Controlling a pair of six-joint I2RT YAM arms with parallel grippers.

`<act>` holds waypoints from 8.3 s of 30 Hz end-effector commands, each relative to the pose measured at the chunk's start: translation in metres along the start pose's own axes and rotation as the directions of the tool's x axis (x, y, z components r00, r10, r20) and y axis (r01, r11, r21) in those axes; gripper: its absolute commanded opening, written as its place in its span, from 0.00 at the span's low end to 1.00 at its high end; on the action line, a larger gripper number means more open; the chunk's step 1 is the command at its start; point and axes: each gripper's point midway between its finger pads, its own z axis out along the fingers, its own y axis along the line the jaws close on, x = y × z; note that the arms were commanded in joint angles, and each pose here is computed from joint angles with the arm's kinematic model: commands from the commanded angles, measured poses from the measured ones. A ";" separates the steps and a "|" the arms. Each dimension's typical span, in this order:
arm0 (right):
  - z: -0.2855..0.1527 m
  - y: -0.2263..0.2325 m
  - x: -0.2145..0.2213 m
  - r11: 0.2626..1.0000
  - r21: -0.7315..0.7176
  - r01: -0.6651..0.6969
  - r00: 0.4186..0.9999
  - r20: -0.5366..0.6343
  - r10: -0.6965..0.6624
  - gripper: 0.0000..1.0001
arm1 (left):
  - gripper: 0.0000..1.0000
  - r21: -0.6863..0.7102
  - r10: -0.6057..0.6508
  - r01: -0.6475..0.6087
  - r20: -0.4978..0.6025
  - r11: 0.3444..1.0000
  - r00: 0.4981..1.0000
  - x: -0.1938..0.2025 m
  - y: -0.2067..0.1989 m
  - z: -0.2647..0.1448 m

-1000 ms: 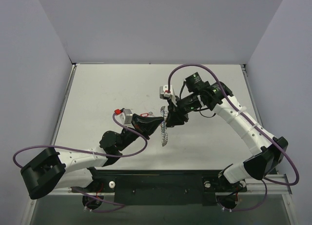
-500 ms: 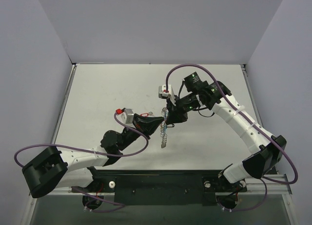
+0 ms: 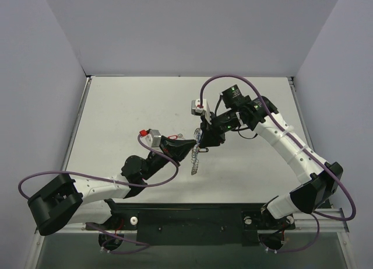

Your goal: Put the keys on the keyring

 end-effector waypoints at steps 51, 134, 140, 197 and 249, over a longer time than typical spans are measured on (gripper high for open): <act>0.015 -0.020 -0.031 0.992 0.121 -0.026 0.999 0.029 0.023 0.06 | 0.00 0.047 -0.072 0.057 0.442 0.997 0.894 -0.114 -0.022 -0.011; -0.036 0.026 0.012 0.992 -0.035 0.124 0.992 0.022 -0.124 0.00 | 0.26 0.220 0.052 -0.053 0.011 0.974 0.999 -0.018 -0.038 0.009; -0.056 0.004 0.058 0.993 0.117 -0.001 0.998 -0.069 0.009 0.00 | 0.51 0.117 0.062 -0.059 -0.021 0.991 0.998 -0.027 -0.017 -0.007; -0.245 -0.083 0.152 0.191 0.514 -0.836 0.548 0.779 0.303 0.85 | 0.93 -0.631 -0.017 -0.172 -0.282 0.756 0.959 -0.107 0.135 -0.120; -0.265 -0.060 0.176 -0.100 0.471 -0.877 0.459 0.880 0.119 0.88 | 0.94 -0.639 0.035 -0.213 -0.280 0.739 0.960 -0.090 0.119 -0.162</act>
